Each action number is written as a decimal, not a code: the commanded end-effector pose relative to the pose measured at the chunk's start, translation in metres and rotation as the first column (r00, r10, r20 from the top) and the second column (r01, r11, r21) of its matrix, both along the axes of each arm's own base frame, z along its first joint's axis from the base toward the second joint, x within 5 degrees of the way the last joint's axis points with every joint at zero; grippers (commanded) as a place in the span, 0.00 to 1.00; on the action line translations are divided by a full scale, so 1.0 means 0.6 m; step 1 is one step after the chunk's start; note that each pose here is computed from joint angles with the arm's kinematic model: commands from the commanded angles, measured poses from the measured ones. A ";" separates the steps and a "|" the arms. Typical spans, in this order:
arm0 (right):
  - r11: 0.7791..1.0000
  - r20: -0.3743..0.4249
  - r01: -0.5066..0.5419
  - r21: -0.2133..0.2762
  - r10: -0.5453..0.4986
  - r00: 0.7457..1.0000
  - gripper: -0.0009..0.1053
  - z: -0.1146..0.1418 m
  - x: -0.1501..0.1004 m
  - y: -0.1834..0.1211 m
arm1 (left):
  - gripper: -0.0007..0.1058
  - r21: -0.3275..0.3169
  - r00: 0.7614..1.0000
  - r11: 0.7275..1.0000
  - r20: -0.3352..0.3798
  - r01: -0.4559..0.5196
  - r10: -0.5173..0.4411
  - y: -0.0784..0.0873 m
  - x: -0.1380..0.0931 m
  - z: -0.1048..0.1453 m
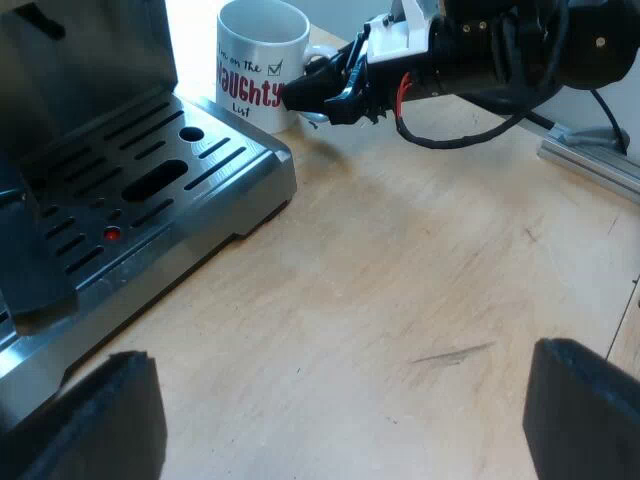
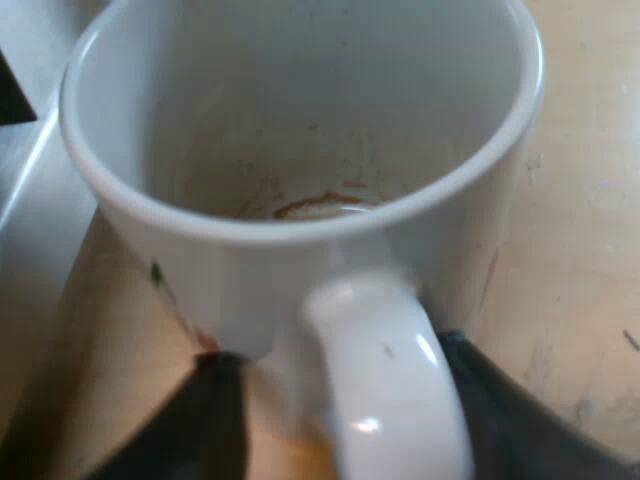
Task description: Place mug into machine
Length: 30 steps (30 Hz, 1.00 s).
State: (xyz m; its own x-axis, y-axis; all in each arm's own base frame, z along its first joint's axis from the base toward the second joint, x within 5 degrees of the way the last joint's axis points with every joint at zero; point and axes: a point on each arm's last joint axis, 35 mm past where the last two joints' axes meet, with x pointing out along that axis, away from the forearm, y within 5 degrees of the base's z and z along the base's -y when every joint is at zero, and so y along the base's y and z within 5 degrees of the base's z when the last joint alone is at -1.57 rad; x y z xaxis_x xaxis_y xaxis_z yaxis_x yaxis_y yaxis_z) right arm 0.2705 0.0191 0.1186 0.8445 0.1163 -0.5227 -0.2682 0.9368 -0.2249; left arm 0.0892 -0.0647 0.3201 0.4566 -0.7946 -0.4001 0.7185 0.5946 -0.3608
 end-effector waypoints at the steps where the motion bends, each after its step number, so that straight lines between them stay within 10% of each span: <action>1: 1.000 0.014 -0.006 -0.008 0.006 1.000 0.04 0.003 0.002 0.000 | 0.72 -0.013 1.000 1.000 0.008 0.009 -0.009 -0.001 -0.001 0.005; 20: 0.999 -0.011 -0.028 -0.043 0.027 1.000 0.01 0.086 -0.043 -0.003 | 0.72 -0.013 1.000 1.000 0.008 0.009 -0.009 -0.001 -0.001 0.005; 30: 0.999 -0.020 -0.030 -0.043 0.029 0.999 0.01 0.183 -0.155 -0.009 | 0.72 -0.013 1.000 1.000 0.008 0.009 -0.009 -0.001 -0.001 0.005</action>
State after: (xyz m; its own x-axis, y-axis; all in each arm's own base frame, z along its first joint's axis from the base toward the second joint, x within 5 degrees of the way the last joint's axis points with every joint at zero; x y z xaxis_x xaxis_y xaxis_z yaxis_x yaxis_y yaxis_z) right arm 0.1958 0.0142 0.2120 0.8209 0.1096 -0.5604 -0.2925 0.9236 -0.2479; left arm 0.0892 -0.0647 0.3201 0.4566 -0.7946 -0.4001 0.7185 0.5946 -0.3608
